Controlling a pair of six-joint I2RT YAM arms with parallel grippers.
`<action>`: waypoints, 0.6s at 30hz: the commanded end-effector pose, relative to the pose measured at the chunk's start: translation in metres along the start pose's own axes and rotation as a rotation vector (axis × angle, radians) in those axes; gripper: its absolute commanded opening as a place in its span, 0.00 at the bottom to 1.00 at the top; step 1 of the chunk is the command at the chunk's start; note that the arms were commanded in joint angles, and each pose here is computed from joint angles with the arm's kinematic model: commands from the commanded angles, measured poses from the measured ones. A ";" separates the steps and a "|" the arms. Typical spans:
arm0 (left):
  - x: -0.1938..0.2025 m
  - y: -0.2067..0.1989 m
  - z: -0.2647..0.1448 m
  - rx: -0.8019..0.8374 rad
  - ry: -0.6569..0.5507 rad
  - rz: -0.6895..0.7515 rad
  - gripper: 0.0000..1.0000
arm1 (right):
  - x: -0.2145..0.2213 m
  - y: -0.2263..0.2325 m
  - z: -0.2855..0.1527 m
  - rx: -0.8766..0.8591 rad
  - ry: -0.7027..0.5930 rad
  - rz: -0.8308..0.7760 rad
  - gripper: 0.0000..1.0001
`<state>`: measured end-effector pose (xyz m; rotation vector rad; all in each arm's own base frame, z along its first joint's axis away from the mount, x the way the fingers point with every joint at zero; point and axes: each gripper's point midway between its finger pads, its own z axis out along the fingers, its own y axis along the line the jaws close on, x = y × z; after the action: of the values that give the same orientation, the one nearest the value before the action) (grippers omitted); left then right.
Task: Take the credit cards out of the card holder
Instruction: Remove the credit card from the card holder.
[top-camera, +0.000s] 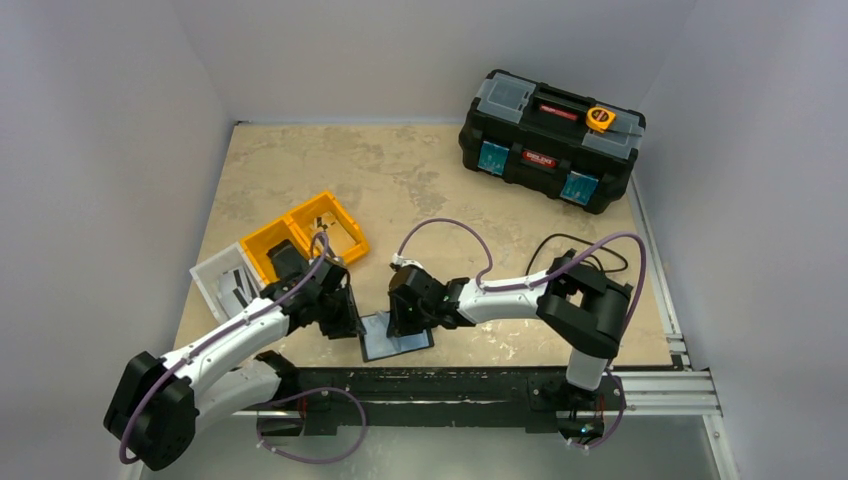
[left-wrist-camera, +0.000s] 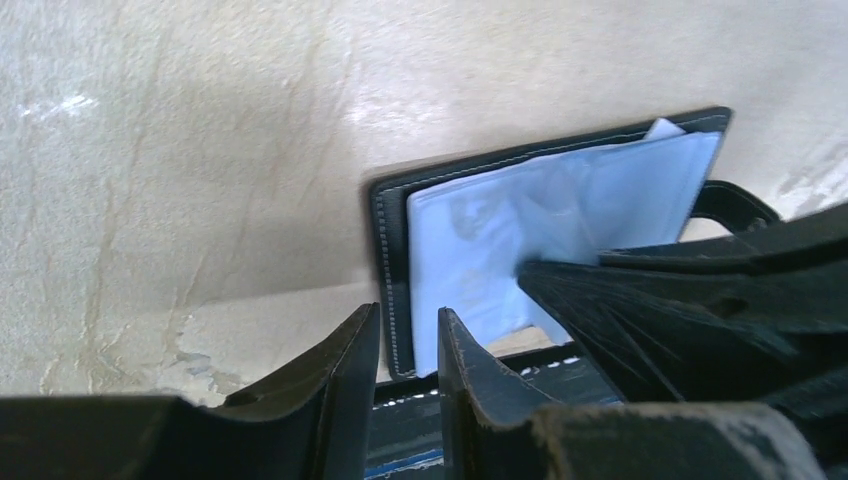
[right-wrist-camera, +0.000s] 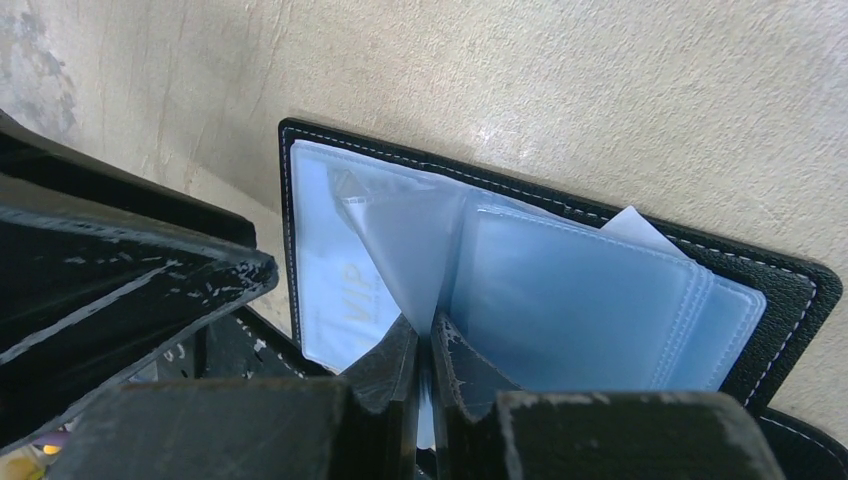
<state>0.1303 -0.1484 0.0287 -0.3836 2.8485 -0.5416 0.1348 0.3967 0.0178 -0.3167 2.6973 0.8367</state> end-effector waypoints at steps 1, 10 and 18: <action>-0.012 -0.024 -0.013 0.060 -0.049 0.045 0.27 | 0.015 -0.027 0.007 0.066 0.038 0.009 0.05; -0.005 -0.018 0.020 0.021 0.010 0.044 0.15 | 0.010 -0.022 0.002 0.040 0.022 0.016 0.06; -0.005 -0.009 0.029 -0.044 0.023 0.032 0.02 | -0.013 0.005 -0.018 -0.014 -0.035 -0.018 0.30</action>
<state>0.1387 -0.1682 0.0151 -0.3230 2.8957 -0.5470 0.1344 0.3934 0.0223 -0.3111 2.6972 0.8735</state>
